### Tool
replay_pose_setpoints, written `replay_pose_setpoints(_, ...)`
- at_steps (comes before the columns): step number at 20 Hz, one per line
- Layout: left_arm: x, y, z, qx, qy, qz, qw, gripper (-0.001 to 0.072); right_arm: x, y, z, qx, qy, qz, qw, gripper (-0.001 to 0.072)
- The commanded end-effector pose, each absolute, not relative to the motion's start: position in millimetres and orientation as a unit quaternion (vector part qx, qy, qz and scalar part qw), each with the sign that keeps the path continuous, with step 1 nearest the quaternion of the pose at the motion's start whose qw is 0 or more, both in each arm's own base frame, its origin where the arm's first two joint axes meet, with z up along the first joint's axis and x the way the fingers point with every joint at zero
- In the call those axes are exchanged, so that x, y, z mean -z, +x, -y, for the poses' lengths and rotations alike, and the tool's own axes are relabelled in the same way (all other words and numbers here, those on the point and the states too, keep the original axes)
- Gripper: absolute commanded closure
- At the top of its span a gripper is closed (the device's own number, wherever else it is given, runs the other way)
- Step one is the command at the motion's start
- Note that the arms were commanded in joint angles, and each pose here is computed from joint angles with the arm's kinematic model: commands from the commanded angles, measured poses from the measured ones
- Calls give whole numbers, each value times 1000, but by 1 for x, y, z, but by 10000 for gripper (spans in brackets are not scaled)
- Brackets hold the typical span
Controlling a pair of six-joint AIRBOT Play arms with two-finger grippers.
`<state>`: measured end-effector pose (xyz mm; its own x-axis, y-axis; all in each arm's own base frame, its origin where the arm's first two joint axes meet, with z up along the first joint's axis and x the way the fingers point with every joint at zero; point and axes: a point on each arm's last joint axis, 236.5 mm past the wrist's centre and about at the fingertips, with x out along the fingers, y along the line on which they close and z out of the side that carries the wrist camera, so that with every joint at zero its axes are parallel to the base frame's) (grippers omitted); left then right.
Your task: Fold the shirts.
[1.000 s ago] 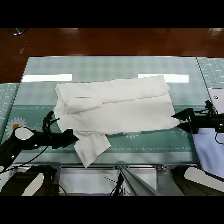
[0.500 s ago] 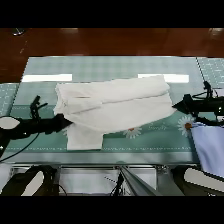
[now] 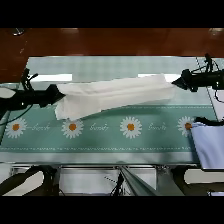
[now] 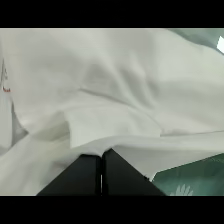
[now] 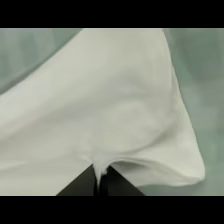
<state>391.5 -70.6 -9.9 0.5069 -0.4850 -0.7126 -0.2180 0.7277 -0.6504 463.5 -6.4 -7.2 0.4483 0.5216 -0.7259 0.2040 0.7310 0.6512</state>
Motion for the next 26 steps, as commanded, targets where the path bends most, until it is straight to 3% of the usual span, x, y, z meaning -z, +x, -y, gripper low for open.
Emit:
replay_pose_setpoints(1,8,442,66,93,-357,-489,790,686,14,499,10,-105,364,-518,767,680)
replay_pose_setpoints(4,17,467,69,111,-356,-508,777,686,30,517,9,-110,372,-522,760,680)
replay_pose_setpoints(6,38,465,78,129,-359,-547,745,685,48,525,-1,-117,372,-533,751,680)
replay_pose_setpoints(7,50,460,81,134,-362,-567,728,653,57,527,-5,-118,374,-537,747,631)
replay_pose_setpoints(8,59,455,83,136,-366,-580,715,410,65,530,-6,-116,377,-539,744,293)
replay_pose_setpoints(9,62,450,81,137,-364,-590,707,-5,68,531,-3,-113,373,-538,747,88)
replay_pose_setpoints(11,58,440,45,108,-346,-612,703,9,60,531,17,-103,371,-532,754,88)
replay_pose_setpoints(14,39,396,-60,-25,-306,-648,697,9,34,523,68,-88,378,-521,760,88)
replay_pose_setpoints(17,6,359,-124,-113,-290,-609,730,9,40,509,105,-62,405,-523,748,88)
replay_pose_setpoints(22,-24,339,-68,-103,-334,-454,820,9,80,498,75,-98,404,-570,709,89)
replay_pose_setpoints(26,-17,312,13,-19,-340,-460,820,8,93,504,33,-140,396,-584,695,89)
